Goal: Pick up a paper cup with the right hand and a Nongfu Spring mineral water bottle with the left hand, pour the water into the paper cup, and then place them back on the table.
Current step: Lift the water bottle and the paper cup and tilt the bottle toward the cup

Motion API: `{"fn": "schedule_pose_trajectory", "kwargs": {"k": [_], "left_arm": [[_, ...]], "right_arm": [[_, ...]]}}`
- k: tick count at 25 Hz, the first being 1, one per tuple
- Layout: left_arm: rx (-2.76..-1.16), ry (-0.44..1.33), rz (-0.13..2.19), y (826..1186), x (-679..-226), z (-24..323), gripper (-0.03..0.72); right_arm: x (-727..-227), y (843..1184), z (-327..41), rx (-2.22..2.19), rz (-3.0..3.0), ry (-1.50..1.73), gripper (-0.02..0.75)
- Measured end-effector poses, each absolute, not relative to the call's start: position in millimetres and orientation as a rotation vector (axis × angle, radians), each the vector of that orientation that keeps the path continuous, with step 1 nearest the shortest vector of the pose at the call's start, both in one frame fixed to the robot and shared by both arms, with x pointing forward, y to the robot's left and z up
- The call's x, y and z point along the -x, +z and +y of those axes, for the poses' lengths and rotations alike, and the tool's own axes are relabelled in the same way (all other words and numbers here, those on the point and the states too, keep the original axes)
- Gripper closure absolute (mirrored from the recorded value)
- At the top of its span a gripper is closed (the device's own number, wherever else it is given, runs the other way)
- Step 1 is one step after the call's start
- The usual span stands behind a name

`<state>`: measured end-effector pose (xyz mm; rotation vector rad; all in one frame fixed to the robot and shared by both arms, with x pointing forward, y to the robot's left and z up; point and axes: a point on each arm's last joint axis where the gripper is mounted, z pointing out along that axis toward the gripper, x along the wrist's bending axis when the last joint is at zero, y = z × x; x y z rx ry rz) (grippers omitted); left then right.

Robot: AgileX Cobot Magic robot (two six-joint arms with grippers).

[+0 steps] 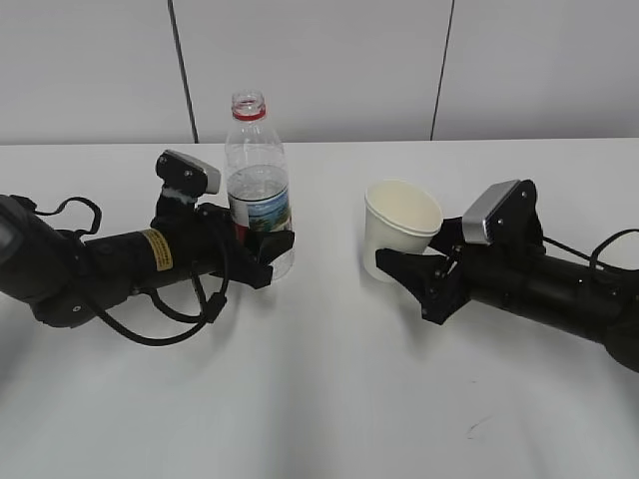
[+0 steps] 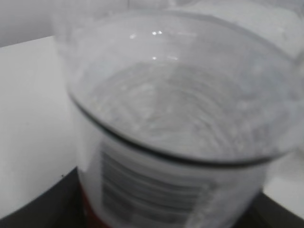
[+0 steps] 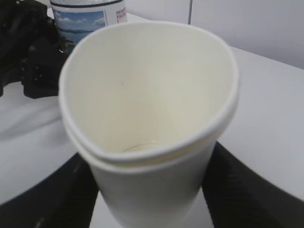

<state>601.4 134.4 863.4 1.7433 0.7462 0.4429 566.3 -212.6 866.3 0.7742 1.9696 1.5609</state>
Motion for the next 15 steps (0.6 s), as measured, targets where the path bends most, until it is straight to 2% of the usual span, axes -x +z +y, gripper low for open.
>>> {"fn": "schedule_pose_trajectory", "kwargs": {"k": [7, 15], "left_arm": [[-1.85, 0.474, 0.708, 877.3, -599.8, 136.0, 0.361], [-1.899, 0.593, 0.663, 919.0, -598.6, 141.8, 0.376]], "right_arm": [[-565.1, 883.9, -211.9, -0.736, 2.0, 1.539, 0.265], [-560.1, 881.1, -210.3, -0.729, 2.113, 1.504, 0.265]]}}
